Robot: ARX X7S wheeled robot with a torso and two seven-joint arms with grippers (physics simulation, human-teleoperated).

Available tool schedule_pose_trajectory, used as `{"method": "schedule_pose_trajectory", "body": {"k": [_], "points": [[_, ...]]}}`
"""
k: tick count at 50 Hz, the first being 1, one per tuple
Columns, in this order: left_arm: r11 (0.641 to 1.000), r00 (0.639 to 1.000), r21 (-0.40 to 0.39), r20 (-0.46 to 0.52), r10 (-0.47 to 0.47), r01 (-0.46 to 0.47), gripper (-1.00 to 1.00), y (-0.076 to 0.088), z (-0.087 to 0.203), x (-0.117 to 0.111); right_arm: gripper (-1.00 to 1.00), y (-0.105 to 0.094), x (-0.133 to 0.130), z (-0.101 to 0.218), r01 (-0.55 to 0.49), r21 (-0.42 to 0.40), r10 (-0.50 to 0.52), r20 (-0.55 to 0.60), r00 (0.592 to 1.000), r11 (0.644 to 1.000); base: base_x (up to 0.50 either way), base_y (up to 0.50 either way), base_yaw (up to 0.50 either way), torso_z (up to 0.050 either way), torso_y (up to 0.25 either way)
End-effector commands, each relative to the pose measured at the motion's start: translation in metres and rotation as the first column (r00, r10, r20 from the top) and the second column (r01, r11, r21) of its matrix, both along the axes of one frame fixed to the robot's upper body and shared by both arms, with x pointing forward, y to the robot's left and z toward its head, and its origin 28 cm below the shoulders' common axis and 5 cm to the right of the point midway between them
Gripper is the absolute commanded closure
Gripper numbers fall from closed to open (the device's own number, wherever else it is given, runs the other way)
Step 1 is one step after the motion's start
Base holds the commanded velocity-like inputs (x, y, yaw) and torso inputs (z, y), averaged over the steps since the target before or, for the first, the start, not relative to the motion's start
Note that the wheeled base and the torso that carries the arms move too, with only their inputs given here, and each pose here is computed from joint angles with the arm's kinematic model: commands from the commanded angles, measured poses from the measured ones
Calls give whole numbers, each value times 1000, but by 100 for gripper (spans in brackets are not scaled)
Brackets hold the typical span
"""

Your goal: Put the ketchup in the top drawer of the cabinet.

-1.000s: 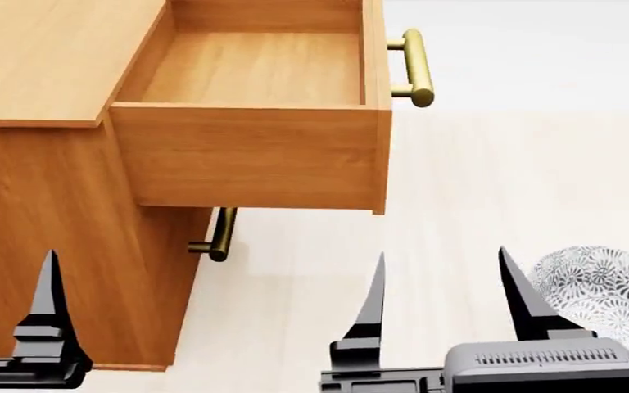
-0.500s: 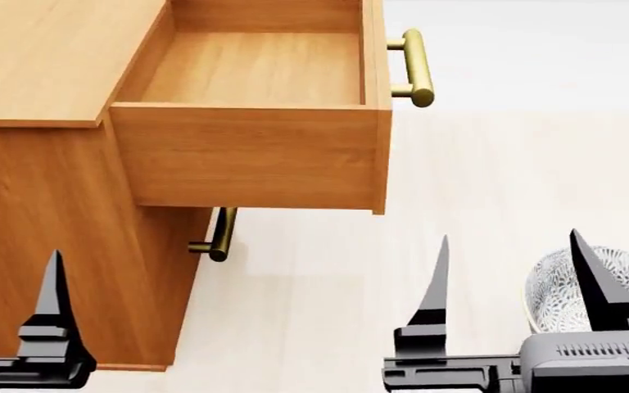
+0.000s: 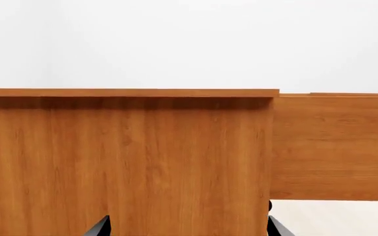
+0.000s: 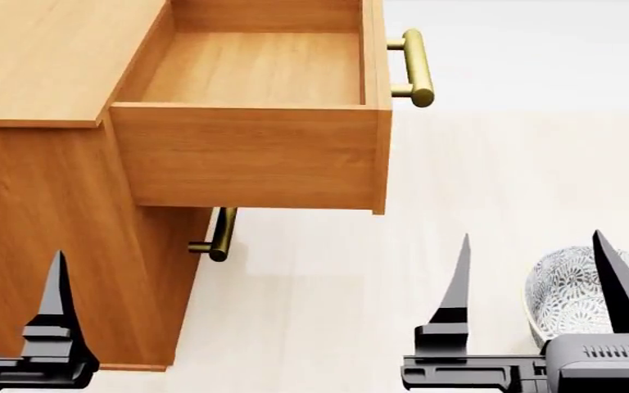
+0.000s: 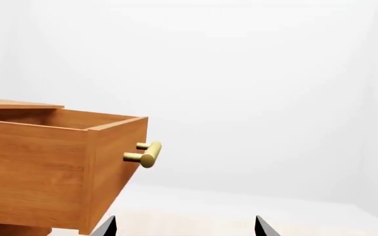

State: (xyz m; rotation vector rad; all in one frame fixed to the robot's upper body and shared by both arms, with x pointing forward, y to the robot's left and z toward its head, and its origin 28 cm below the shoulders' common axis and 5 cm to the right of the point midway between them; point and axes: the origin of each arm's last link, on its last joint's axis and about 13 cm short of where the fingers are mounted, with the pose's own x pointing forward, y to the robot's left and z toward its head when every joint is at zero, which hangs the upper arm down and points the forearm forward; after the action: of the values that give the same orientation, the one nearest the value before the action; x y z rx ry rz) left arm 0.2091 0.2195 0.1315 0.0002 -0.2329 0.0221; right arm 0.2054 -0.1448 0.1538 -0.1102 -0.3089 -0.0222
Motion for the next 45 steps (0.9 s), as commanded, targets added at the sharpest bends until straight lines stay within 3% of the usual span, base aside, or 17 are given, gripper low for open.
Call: {"method": "schedule_pose_trajectory", "body": {"k": [1, 24, 31, 45], "points": [[1000, 1000, 1, -1, 3, -3, -100, 0, -1, 1, -100, -1, 0, -1, 4, 3, -4, -2, 1000, 1000, 0, 0, 0, 0, 0], [1000, 1000, 1, -5, 6, -6, -100, 0, -3, 2, -100, -1, 4, -3, 8, 21, -8, -18, 1000, 1000, 0, 0, 0, 0, 0], [1000, 1000, 1, -5, 8, -8, -100, 1, -2, 2, -100, -2, 3, -3, 3, 24, -3, -8, 1000, 1000, 0, -467, 0, 0, 0], [1000, 1000, 0, -5, 9, -9, -100, 1, -3, 2, -100, -1, 2, -3, 7, 10, -7, -3, 1000, 1000, 0, 0, 0, 0, 0]]}}
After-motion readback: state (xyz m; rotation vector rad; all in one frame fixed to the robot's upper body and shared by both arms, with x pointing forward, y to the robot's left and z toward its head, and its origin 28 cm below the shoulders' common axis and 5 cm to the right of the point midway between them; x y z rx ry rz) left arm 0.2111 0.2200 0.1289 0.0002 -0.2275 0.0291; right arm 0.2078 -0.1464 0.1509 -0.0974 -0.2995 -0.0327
